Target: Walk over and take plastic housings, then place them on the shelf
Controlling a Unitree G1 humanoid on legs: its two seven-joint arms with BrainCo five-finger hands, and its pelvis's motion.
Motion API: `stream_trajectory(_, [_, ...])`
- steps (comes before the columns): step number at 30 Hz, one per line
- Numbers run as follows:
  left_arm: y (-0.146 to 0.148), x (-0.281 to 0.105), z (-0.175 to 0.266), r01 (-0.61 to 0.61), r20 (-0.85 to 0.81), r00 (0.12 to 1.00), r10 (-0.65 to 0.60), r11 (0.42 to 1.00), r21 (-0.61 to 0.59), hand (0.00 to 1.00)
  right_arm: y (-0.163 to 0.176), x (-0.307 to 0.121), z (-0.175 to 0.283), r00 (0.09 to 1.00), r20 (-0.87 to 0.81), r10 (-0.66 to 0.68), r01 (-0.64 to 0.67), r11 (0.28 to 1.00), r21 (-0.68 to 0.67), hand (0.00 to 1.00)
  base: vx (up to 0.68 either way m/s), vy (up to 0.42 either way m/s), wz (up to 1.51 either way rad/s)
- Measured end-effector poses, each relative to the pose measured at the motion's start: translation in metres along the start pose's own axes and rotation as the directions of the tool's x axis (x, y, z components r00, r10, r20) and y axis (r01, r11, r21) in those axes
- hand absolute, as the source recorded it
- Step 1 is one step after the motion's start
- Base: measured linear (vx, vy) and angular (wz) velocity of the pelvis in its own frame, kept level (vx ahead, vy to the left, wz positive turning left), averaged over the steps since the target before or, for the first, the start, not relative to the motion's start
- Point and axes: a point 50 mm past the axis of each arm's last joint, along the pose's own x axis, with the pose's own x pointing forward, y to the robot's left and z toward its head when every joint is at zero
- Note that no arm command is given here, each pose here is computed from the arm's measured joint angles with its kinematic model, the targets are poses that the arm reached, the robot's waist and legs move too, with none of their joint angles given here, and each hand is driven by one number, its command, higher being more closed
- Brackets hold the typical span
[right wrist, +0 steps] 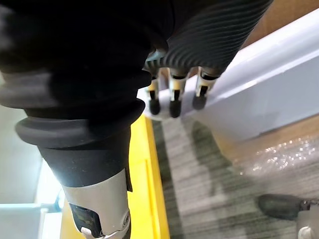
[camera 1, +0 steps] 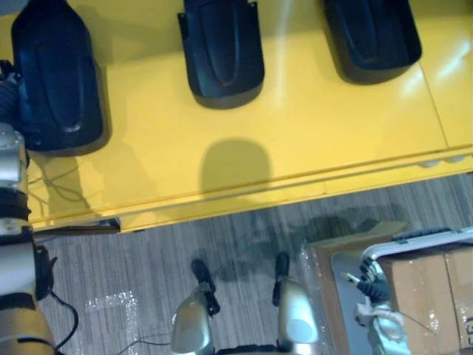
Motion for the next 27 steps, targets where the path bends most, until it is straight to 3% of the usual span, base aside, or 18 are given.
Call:
stream_trajectory(8, [0.008,0.001,0.003,-0.038,0.012,0.999,0.038,0.998,0.042,0.00,0.000,0.000,-0.002,1.000,-0.010,-0.002,0.002,1.000,0.008,0.00,0.00,0.000,0.00])
stream_trajectory(13, [0.018,0.000,0.010,-0.213,0.044,0.976,0.212,0.977,0.005,0.00,0.000,-0.001,-0.005,1.000,-0.025,-0.007,0.008,1.000,0.015,0.00,0.00,0.000,0.00])
stream_trajectory(17, [0.031,-0.003,0.038,-0.401,0.140,0.896,0.422,0.903,-0.157,0.00,0.004,-0.003,-0.010,0.999,-0.031,-0.008,0.009,0.999,0.037,0.00,0.00,0.002,0.01])
stream_trajectory(19, [0.036,-0.008,0.058,-0.437,0.206,0.845,0.493,0.860,-0.264,0.00,0.008,-0.005,-0.011,1.000,-0.031,-0.004,0.005,0.999,0.047,0.00,0.02,0.009,0.08])
stream_trajectory(23, [0.047,-0.028,0.098,-0.422,0.383,0.716,0.584,0.798,-0.429,0.00,0.013,-0.013,-0.021,0.999,-0.048,-0.003,0.006,0.998,0.070,0.00,0.03,0.004,0.09])
stream_trajectory(27, [0.068,-0.045,0.112,-0.392,0.457,0.617,0.640,0.754,-0.527,0.00,0.017,-0.018,-0.027,0.998,-0.070,-0.006,0.012,0.996,0.086,0.00,0.01,0.015,0.05])
